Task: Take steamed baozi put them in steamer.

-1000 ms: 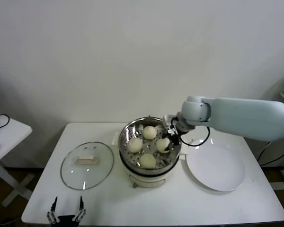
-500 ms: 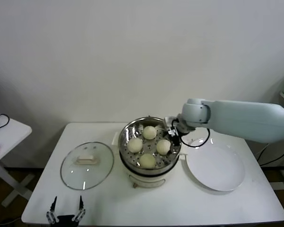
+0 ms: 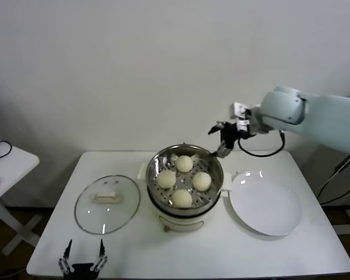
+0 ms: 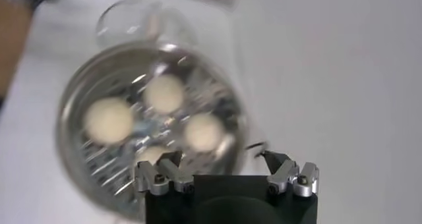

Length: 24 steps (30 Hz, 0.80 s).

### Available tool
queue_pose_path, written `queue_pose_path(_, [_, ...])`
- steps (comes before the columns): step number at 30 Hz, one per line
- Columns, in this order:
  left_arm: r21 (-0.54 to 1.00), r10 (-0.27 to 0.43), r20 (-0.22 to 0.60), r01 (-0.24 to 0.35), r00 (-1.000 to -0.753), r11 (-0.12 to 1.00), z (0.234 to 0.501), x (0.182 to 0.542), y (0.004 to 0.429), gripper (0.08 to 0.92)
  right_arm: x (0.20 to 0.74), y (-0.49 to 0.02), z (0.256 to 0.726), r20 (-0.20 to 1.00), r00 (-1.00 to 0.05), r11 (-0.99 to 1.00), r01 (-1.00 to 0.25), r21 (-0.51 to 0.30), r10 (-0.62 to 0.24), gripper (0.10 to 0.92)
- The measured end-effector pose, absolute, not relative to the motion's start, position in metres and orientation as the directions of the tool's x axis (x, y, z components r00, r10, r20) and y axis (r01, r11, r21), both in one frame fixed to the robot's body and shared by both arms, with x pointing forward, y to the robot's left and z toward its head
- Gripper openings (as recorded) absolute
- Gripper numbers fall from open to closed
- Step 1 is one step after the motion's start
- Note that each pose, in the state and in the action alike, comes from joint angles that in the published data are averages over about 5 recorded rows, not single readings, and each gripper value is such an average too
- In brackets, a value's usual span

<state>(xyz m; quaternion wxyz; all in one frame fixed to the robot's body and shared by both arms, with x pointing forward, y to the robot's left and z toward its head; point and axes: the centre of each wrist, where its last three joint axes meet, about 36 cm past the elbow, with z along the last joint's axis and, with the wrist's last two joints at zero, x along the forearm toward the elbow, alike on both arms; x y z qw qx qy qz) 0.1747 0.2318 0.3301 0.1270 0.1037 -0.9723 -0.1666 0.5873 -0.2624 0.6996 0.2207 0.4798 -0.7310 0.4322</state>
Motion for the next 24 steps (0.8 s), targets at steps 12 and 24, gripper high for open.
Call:
queue_pose_path(12, [0.256,-0.183,0.201,-0.129,-0.962,0.958,0.328,0.187,0.22,0.823,0.55,-0.275,0.649,0.225,-0.643,0.447,-0.702,-0.554,-0.732,0.823])
queue_pose_path(24, [0.191,-0.124,0.131,-0.098,-0.984,0.977,0.326,0.188,0.208,0.823,0.515,-0.251,0.54,-0.434,-0.673,0.799,-0.537,-0.271,-0.6,0.823])
